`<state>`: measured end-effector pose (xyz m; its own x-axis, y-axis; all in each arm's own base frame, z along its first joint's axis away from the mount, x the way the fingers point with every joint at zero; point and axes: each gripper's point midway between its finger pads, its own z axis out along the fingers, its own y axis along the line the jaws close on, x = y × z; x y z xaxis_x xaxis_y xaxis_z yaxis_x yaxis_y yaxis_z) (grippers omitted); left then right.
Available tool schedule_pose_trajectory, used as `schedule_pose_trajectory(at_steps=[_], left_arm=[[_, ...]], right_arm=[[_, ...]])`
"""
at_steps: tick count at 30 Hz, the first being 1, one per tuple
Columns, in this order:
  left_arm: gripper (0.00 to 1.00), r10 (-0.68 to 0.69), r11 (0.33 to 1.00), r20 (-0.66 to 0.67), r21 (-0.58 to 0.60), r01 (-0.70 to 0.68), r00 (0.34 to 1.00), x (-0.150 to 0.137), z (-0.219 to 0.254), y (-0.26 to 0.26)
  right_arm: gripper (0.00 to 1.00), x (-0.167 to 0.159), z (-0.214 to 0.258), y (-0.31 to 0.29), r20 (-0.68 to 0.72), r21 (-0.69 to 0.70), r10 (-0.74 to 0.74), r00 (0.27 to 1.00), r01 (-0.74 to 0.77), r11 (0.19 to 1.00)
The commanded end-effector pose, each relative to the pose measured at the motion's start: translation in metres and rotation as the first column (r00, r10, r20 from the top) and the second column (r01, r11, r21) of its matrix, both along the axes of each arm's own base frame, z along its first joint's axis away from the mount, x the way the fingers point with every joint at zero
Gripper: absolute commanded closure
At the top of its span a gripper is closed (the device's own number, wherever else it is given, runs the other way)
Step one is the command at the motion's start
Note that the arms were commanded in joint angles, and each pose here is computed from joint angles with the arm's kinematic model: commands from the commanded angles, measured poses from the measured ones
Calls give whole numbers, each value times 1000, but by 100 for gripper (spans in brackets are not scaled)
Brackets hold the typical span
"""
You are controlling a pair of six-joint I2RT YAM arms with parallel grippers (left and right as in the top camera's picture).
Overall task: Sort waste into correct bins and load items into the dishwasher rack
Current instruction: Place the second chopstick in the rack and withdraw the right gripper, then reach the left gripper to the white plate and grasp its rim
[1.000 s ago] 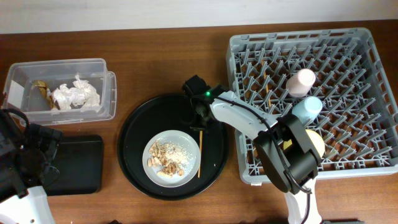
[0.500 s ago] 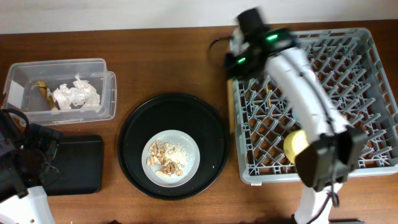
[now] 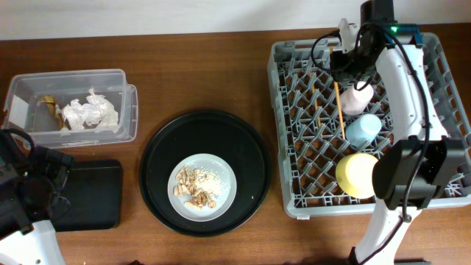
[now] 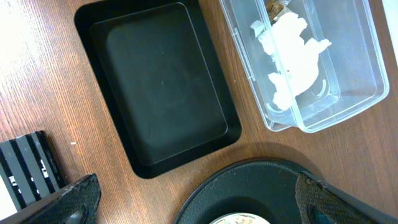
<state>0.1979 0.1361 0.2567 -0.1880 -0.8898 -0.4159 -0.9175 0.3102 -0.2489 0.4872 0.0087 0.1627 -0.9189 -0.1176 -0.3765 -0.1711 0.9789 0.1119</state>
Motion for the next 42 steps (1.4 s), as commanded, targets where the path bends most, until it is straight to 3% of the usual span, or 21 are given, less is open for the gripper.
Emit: schedule_pose_trajectory(at_steps=[1,5,8,11,15,19,23,35,36,38,39,40,41,42], left_arm=[[1,18,1000,5,13,-18,1000,-2,2,2],[1,18,1000,5,13,-18,1000,-2,2,2],[1,18,1000,5,13,-18,1000,-2,2,2],[1,18,1000,5,13,-18,1000,-2,2,2],[1,18,1000,5,13,-18,1000,-2,2,2],[1,18,1000,5,13,-18,1000,-2,2,2],[1,18,1000,5,13,-18,1000,-2,2,2],[1,18,1000,6,12,-18,1000,-2,2,2],[1,-13,999,58,-51,16,998,8,3,-9],[1,-104,964,145,-228,136,984,22,2,-46],[1,-178,893,185,-382,237,967,20,2,-83],[1,-330,802,250,-433,410,910,20,7,-114],[2,-476,721,302,-404,563,826,23,12,-137],[2,-545,678,306,-387,625,780,22,12,-149]], right_arm=[[30,-1,-1,-1,-13,5,-35,999,35,999],[22,-16,7,2,-54,24,-43,998,45,999],[1,-26,42,0,-33,38,-90,995,91,995],[1,-39,120,-22,70,92,-249,966,242,966],[2,-93,187,-112,121,158,-551,826,532,832],[2,-138,188,-202,104,154,-740,665,724,672],[2,-156,185,-231,97,152,-794,600,780,608],[2,-157,185,-232,97,152,-796,597,782,605],[2,-156,185,-232,97,152,-796,597,782,605],[2,-156,185,-232,97,152,-796,597,782,605],[2,-156,185,-232,97,152,-796,597,782,605],[2,-156,185,-232,97,152,-796,597,782,605],[2,-156,185,-232,97,152,-796,597,782,605],[2,-156,185,-232,97,152,-796,597,782,605]])
